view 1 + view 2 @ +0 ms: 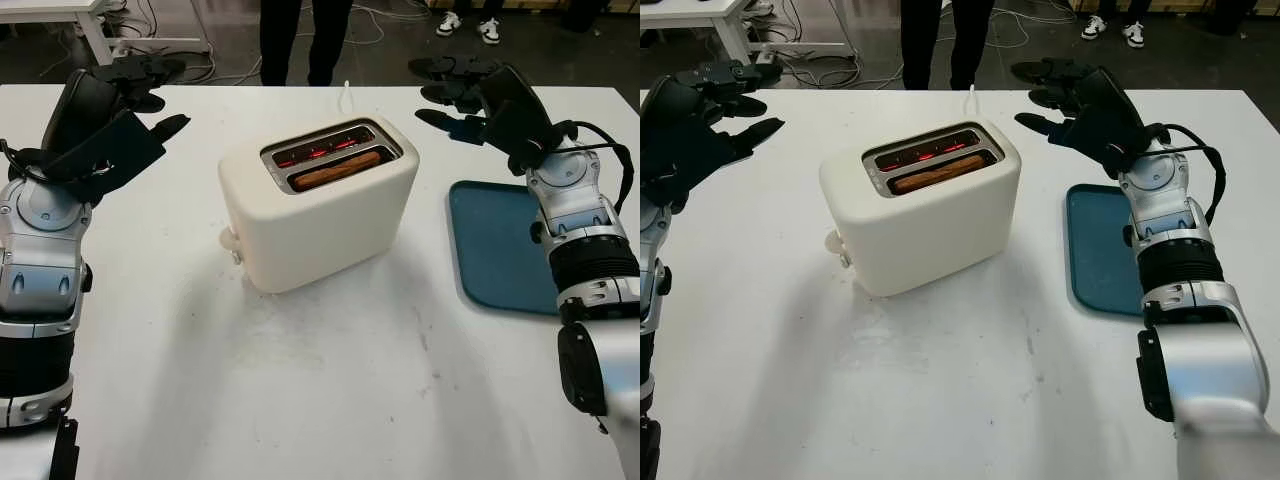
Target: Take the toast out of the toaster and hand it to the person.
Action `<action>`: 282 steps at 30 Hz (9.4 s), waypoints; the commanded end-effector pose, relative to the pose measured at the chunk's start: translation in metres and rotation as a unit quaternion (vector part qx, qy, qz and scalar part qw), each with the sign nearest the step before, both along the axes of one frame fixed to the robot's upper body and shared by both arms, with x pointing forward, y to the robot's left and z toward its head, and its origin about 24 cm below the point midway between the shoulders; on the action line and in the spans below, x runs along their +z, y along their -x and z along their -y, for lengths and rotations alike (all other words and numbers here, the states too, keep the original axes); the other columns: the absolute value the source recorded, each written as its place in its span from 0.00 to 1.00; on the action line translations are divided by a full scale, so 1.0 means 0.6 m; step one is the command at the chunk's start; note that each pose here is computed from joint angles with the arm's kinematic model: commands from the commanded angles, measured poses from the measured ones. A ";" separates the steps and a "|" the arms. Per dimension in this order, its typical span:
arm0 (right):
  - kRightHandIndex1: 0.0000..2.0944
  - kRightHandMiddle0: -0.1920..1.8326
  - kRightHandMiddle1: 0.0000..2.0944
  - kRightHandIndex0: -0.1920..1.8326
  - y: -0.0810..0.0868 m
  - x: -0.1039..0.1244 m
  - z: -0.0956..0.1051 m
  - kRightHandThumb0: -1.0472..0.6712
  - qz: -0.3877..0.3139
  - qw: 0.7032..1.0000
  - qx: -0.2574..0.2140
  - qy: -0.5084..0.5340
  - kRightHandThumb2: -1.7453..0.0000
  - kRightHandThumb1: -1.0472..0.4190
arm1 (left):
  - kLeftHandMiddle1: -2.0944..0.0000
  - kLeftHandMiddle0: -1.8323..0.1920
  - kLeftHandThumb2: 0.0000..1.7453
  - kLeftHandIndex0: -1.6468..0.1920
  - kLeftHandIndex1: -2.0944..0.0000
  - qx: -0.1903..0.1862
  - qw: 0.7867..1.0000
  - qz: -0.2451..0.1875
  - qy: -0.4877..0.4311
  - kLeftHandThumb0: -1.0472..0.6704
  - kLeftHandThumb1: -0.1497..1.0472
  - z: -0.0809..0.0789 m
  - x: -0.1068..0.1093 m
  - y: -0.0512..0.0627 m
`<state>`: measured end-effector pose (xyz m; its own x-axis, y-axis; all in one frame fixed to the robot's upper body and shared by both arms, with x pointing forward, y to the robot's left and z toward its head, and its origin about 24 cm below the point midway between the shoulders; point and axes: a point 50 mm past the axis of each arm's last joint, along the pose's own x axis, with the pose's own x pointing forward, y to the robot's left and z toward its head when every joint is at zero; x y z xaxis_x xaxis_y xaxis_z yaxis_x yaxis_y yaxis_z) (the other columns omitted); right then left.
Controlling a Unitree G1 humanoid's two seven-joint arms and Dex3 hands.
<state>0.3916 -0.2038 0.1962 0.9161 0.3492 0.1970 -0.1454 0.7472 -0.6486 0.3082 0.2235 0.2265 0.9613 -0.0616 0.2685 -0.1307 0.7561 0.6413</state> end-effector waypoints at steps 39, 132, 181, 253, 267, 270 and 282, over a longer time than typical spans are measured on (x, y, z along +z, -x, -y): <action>0.00 0.37 0.00 0.38 0.002 -0.002 -0.002 0.24 0.000 1.000 0.003 -0.002 0.87 0.09 | 0.63 0.75 0.11 0.57 0.99 0.002 1.000 0.001 -0.002 0.37 0.89 -0.001 0.002 0.000; 0.83 0.49 0.83 0.64 -0.001 0.113 -0.140 0.51 0.272 0.920 0.089 0.268 0.47 0.43 | 0.68 0.72 0.11 0.57 1.00 0.011 1.000 -0.005 0.004 0.35 0.89 -0.003 -0.008 0.001; 0.83 0.42 0.83 0.55 -0.048 0.114 0.000 0.59 0.125 0.970 -0.207 0.002 0.98 0.10 | 0.71 0.70 0.11 0.57 1.00 0.012 1.000 -0.007 -0.001 0.36 0.89 -0.003 -0.011 0.001; 0.83 0.37 0.83 0.48 -0.053 0.052 -0.002 0.63 0.059 0.970 -0.234 0.002 0.99 0.09 | 0.75 0.68 0.11 0.57 1.00 0.012 1.000 -0.009 0.002 0.38 0.89 -0.004 -0.011 0.003; 0.83 0.38 0.83 0.48 -0.053 0.050 -0.003 0.64 0.050 0.974 -0.221 -0.018 1.00 0.09 | 0.74 0.69 0.12 0.57 1.00 0.012 1.000 -0.008 -0.005 0.37 0.89 -0.004 -0.011 0.003; 0.83 0.37 0.83 0.48 -0.054 0.049 -0.005 0.62 0.046 0.973 -0.226 -0.009 0.99 0.09 | 0.74 0.69 0.11 0.57 1.00 0.011 1.000 -0.008 -0.003 0.37 0.89 -0.005 -0.012 0.002; 0.82 0.33 0.82 0.38 -0.053 0.030 -0.004 0.52 0.025 0.976 -0.216 0.003 0.99 0.13 | 0.75 0.70 0.13 0.58 1.00 0.014 1.000 -0.019 0.001 0.39 0.89 -0.007 -0.020 0.006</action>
<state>0.4247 -0.2005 0.2220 0.9650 -0.0683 0.2532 0.2253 0.7102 -0.6670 0.3070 0.2254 0.2156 0.9716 -0.0326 0.2344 -0.1281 0.7604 0.6367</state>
